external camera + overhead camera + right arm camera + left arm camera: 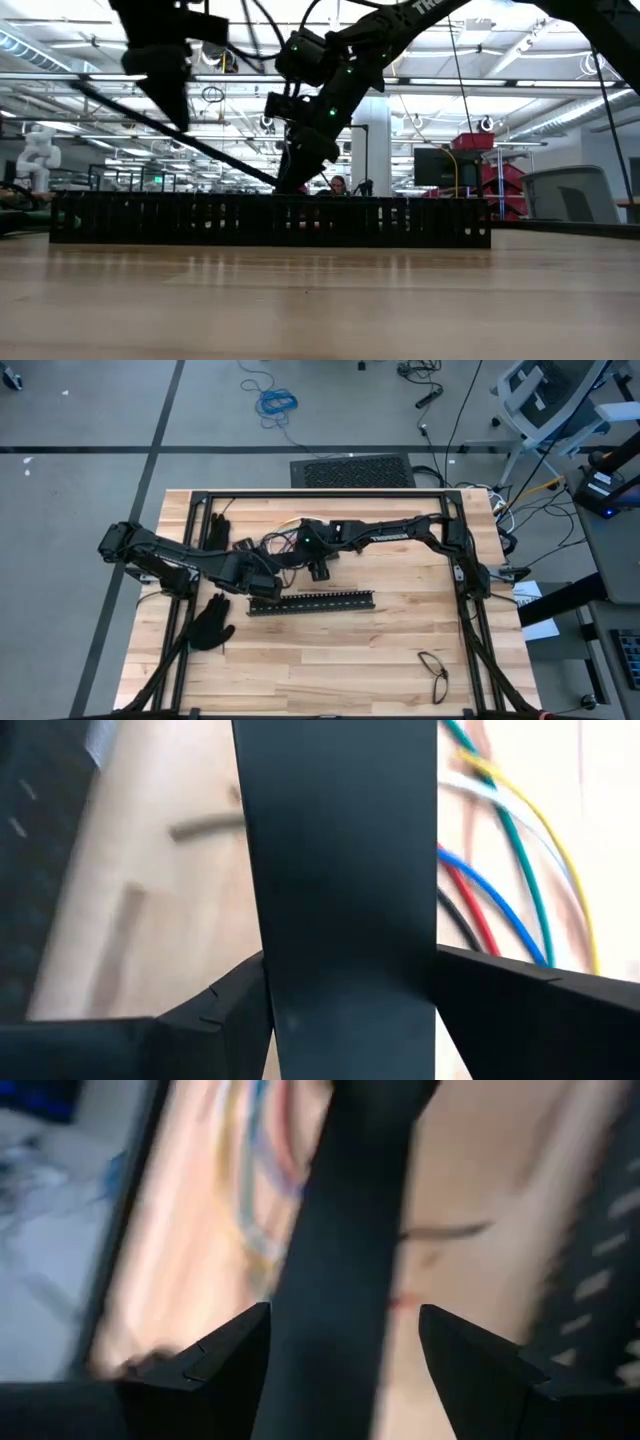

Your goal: Ziptie cables

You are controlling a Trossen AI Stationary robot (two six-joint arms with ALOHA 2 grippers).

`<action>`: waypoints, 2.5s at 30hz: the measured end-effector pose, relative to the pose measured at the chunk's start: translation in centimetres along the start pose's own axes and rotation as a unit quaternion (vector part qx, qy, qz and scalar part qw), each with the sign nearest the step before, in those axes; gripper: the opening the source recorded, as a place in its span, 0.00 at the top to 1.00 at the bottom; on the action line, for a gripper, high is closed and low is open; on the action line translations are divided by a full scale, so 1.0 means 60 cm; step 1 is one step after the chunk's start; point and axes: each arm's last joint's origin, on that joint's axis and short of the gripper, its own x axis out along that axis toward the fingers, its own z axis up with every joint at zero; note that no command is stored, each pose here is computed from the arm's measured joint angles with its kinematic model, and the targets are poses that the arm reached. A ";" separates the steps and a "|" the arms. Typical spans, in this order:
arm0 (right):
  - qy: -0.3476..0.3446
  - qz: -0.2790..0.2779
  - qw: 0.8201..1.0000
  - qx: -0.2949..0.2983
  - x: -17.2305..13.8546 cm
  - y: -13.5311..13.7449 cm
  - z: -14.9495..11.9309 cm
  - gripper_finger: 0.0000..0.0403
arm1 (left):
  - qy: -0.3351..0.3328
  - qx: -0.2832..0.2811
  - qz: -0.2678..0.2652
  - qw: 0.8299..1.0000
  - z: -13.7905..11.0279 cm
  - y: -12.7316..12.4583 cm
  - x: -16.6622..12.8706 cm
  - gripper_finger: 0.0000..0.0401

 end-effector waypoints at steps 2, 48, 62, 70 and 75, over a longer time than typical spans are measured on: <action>0.015 -0.004 1.000 -0.001 -0.005 -0.007 -0.006 0.44 | 0.007 -0.011 0.014 1.000 -0.010 0.014 -0.010 0.38; 0.018 -0.042 0.995 0.091 -0.112 -0.045 0.006 0.43 | -0.034 0.070 -0.131 0.988 0.014 -0.025 0.014 0.37; 0.107 0.001 0.988 0.109 -0.157 -0.077 -0.044 0.46 | -0.002 -0.051 -0.062 0.997 -0.091 0.039 -0.080 0.38; 0.079 0.004 0.990 0.117 -0.191 -0.068 -0.032 0.56 | -0.038 -0.068 -0.037 0.996 -0.109 0.083 -0.097 0.38; 0.071 0.000 0.981 0.181 -0.170 -0.080 -0.035 0.56 | -0.057 -0.075 -0.010 0.995 -0.105 0.086 -0.095 0.38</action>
